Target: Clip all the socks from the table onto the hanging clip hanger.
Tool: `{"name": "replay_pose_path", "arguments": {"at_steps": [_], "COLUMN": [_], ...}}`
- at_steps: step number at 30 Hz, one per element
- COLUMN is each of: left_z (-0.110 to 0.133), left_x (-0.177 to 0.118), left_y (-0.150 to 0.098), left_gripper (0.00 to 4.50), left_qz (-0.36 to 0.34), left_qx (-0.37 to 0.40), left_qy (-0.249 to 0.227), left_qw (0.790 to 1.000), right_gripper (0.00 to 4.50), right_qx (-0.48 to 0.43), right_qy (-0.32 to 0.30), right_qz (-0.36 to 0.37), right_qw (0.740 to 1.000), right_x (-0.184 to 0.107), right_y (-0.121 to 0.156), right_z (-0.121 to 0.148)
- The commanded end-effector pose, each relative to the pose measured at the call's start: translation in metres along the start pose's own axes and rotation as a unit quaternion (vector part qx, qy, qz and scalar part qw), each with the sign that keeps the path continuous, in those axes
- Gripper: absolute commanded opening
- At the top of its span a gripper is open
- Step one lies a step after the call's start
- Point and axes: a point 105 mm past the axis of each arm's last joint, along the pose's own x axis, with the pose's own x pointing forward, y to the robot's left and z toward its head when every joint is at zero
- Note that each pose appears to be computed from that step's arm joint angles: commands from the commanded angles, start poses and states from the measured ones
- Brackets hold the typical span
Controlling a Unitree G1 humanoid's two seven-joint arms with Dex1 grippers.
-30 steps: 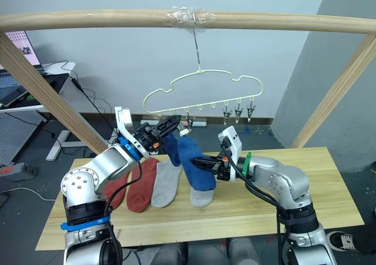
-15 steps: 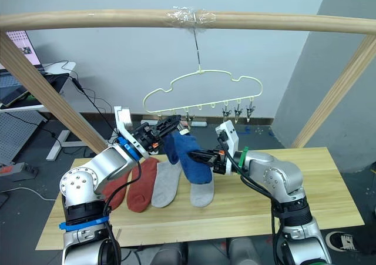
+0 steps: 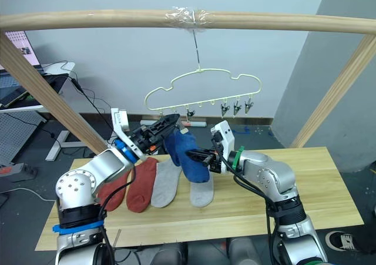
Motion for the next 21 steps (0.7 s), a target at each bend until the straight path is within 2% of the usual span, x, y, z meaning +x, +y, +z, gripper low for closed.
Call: {"name": "replay_pose_path", "arguments": {"at_steps": [1,3,6,10,16,21], "left_z": [0.007,0.008,0.014,0.008,0.005,-0.009], "left_x": [-0.02,-0.029,-0.036,-0.04,-0.036,-0.029], "left_y": [-0.007,-0.001,0.004,0.003,0.008,0.005], "left_gripper": [4.47,4.47,4.5,4.5,4.5,4.5], "left_qz": [0.016,0.055,0.083,0.08,0.097,0.088], "left_qx": [0.079,0.137,0.186,0.219,0.247,0.278], "left_qy": [0.015,0.031,0.031,0.046,0.02,0.028], "left_qw": [0.997,0.989,0.979,0.971,0.964,0.956], "right_gripper": [0.0,0.0,0.74,2.19,4.35,4.43], "right_qx": [0.003,0.016,0.04,0.033,0.011,-0.028], "right_qy": [-0.016,-0.021,-0.031,-0.005,0.013,0.019], "right_qz": [0.01,0.009,-0.001,-0.03,-0.081,-0.113], "right_qw": [1.0,1.0,0.999,0.999,0.997,0.993], "right_x": [0.01,0.016,0.024,0.024,0.001,-0.02], "right_y": [0.006,0.005,-0.002,-0.017,-0.04,-0.046], "right_z": [0.005,0.003,0.002,-0.013,-0.024,-0.024]}}
